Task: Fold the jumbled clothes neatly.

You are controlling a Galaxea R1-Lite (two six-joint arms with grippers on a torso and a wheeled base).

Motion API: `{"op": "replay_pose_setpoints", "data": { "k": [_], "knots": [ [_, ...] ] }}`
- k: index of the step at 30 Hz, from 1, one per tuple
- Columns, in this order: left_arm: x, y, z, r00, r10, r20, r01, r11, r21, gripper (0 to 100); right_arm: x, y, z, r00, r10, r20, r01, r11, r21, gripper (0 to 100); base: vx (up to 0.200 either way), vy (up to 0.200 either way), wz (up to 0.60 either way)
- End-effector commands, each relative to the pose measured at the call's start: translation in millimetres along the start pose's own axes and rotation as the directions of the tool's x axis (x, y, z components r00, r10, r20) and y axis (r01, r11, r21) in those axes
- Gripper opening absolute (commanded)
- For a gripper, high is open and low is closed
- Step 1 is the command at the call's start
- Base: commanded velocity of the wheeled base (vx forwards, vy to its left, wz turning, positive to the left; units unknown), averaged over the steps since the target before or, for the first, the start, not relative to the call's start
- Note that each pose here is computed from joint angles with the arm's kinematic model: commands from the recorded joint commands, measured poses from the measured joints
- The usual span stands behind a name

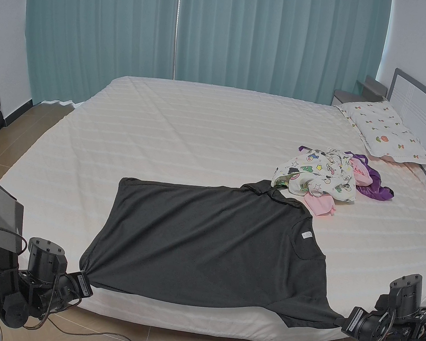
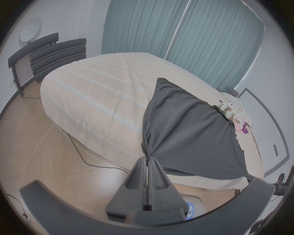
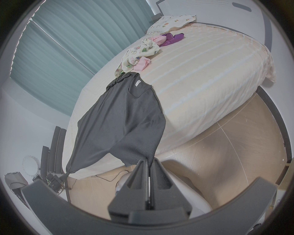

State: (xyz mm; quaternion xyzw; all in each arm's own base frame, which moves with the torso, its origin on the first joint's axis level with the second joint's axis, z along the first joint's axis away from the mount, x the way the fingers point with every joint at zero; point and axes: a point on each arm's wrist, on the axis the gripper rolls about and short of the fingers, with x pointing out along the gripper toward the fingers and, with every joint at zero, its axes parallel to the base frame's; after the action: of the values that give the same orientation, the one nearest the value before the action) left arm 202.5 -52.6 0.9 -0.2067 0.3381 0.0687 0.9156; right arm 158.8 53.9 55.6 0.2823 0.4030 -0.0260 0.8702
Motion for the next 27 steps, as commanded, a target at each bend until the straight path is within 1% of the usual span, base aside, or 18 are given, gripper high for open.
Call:
{"op": "replay_pose_setpoints", "data": {
  "k": [1,2,3,6,8,9,10,11,13,15,16,17,19,21,22,27],
  "knots": [
    [-1,-1,3,1.000,-0.017,0.019,0.017,1.000,-0.009,0,3,7,9,0.999,0.025,0.029,-0.025,1.000,0.006,0,0.000,0.000,0.00],
    [-1,-1,3,1.000,-0.017,0.019,0.017,1.000,-0.009,0,3,7,9,0.999,0.025,0.029,-0.025,1.000,0.006,0,0.000,0.000,0.00],
    [0,-4,8,0.998,-0.033,0.050,0.034,0.999,-0.019,0,3,13,14,0.998,0.046,0.045,-0.046,0.999,0.006,0,0.000,0.000,0.00],
    [2,-7,20,0.991,-0.063,0.117,0.068,0.997,-0.036,0,7,22,26,0.994,0.075,0.078,-0.076,0.997,0.011,0,0.000,0.000,0.00],
    [2,-12,27,0.984,-0.085,0.154,0.092,0.995,-0.040,0,10,27,36,0.991,0.087,0.106,-0.090,0.996,0.024,0,0.000,0.000,0.00],
    [2,-12,27,0.984,-0.085,0.154,0.092,0.995,-0.040,0,10,27,36,0.991,0.087,0.106,-0.090,0.996,0.024,0,0.000,0.000,0.00],
    [5,-17,37,0.975,-0.104,0.195,0.115,0.992,-0.047,0,14,33,47,0.986,0.106,0.130,-0.111,0.993,0.032,0,0.000,0.000,0.00],
    [5,-17,37,0.975,-0.104,0.195,0.115,0.992,-0.047,0,14,33,47,0.986,0.106,0.130,-0.111,0.993,0.032,0,0.000,0.000,0.00],
    [16,-23,48,0.967,-0.110,0.229,0.127,0.990,-0.057,0,22,40,69,0.976,0.116,0.185,-0.127,0.990,0.054,0,0.000,0.000,0.00],
    [19,-24,51,0.967,-0.107,0.229,0.123,0.991,-0.058,0,26,42,74,0.974,0.117,0.194,-0.130,0.990,0.058,0,0.000,0.000,0.00],
    [25,-27,57,0.968,-0.103,0.228,0.120,0.991,-0.062,0,34,47,84,0.970,0.118,0.212,-0.134,0.989,0.063,0,0.000,0.000,0.00],
    [25,-27,57,0.968,-0.103,0.228,0.120,0.991,-0.062,0,34,47,84,0.970,0.118,0.212,-0.134,0.989,0.063,0,0.000,0.000,0.00],
    [35,-36,68,0.968,-0.102,0.228,0.121,0.990,-0.072,0,49,53,97,0.965,0.121,0.231,-0.141,0.988,0.070,0,0.000,0.000,0.00],
    [39,-39,72,0.969,-0.100,0.224,0.119,0.990,-0.073,0,54,55,102,0.964,0.121,0.237,-0.142,0.987,0.072,0,0.000,0.000,0.00],
    [49,-44,79,0.973,-0.090,0.214,0.109,0.991,-0.077,0,65,60,110,0.961,0.126,0.246,-0.148,0.986,0.077,0,0.000,0.000,0.00],
    [66,-47,91,0.980,-0.056,0.193,0.079,0.990,-0.115,0,86,66,123,0.958,0.126,0.259,-0.152,0.985,0.085,0,0.000,0.000,0.00]
  ]
}}
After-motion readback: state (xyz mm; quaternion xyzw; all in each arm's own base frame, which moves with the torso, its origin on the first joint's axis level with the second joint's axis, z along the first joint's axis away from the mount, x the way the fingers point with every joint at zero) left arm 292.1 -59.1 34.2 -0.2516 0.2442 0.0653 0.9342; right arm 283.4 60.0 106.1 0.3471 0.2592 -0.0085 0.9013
